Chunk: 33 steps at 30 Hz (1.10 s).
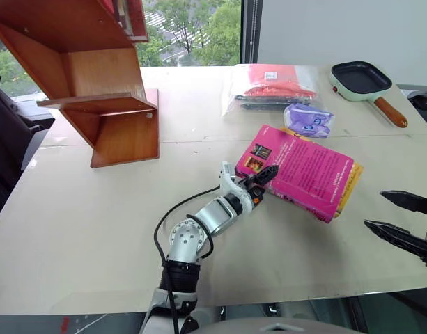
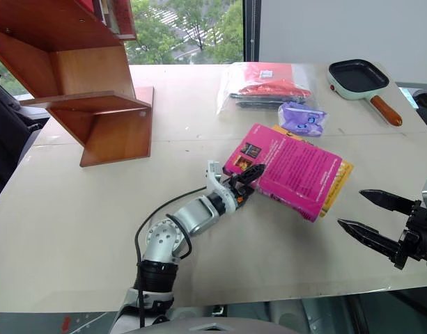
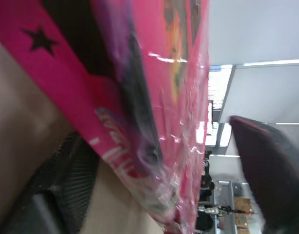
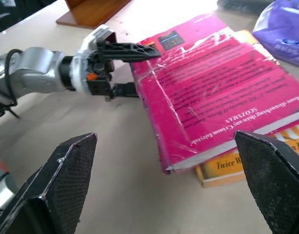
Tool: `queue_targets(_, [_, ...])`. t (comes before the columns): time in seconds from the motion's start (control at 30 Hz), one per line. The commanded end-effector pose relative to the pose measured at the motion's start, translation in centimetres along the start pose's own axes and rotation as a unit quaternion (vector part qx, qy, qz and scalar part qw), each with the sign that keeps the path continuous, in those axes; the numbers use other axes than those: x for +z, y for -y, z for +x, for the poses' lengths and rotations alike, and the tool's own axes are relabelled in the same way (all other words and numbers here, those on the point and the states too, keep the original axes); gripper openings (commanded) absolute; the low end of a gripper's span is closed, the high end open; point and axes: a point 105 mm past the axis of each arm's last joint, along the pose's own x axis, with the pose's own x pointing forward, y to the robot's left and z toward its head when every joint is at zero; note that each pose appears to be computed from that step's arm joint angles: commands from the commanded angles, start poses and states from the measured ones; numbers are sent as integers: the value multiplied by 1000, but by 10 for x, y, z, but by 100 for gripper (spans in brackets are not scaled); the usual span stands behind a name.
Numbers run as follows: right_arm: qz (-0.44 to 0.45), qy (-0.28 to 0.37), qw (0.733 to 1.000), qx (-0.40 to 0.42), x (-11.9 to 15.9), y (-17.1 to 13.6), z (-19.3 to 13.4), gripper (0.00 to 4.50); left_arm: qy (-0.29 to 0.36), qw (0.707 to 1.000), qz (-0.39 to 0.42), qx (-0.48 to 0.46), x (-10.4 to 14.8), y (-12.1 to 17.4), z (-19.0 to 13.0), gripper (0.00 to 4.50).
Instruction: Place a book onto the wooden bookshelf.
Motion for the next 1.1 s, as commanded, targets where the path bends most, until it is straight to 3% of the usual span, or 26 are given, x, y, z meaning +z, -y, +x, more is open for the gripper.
queue_targets(0.03, [-14, 8, 1000, 5, 9, -5, -2, 450, 9, 997, -72, -34, -17, 15, 14, 235])
queue_targets(0.07, [-14, 9, 1000, 5, 9, -4, -2, 450, 11, 996, -77, -32, -16, 14, 15, 176])
queue_targets(0.2, [-16, 12, 1000, 7, 10, -2, 1, 450, 30, 996, -67, -45, -7, 20, 14, 10])
queue_targets(0.3, [-19, 15, 1000, 13, 11, 0, 4, 450, 57, 994, -32, -91, 11, 37, -3, 2])
queue_targets(0.43, [-19, 29, 999, 23, 13, 4, 8, 450, 85, 983, 43, -158, 32, 60, -50, 2])
queue_targets(0.6, [-16, 46, 998, 39, 11, 14, 19, 450, 101, 968, 168, -156, 47, 54, -110, 2])
queue_targets(0.7, [-15, 61, 996, 58, 11, 22, 31, 450, 164, 944, 240, -156, 77, 63, -151, 2])
queue_targets(0.8, [-17, 84, 993, 80, 16, 26, 46, 450, 198, 870, 437, -110, 108, 83, -166, 2])
queue_targets(0.87, [-17, 89, 992, 87, 17, 28, 52, 450, 205, 840, 490, -113, 115, 96, -163, 2])
queue_targets(0.93, [-21, 97, 990, 98, 17, 29, 59, 450, 192, 785, 576, -122, 115, 118, -145, 2])
queue_targets(1.0, [-25, 118, 988, 99, 20, 32, 63, 450, 163, 708, 683, -78, 117, 127, -119, 2])
queue_targets(1.1, [-40, 164, 981, 95, 31, 38, 65, 450, 152, 608, 779, -26, 124, 137, -94, 2])
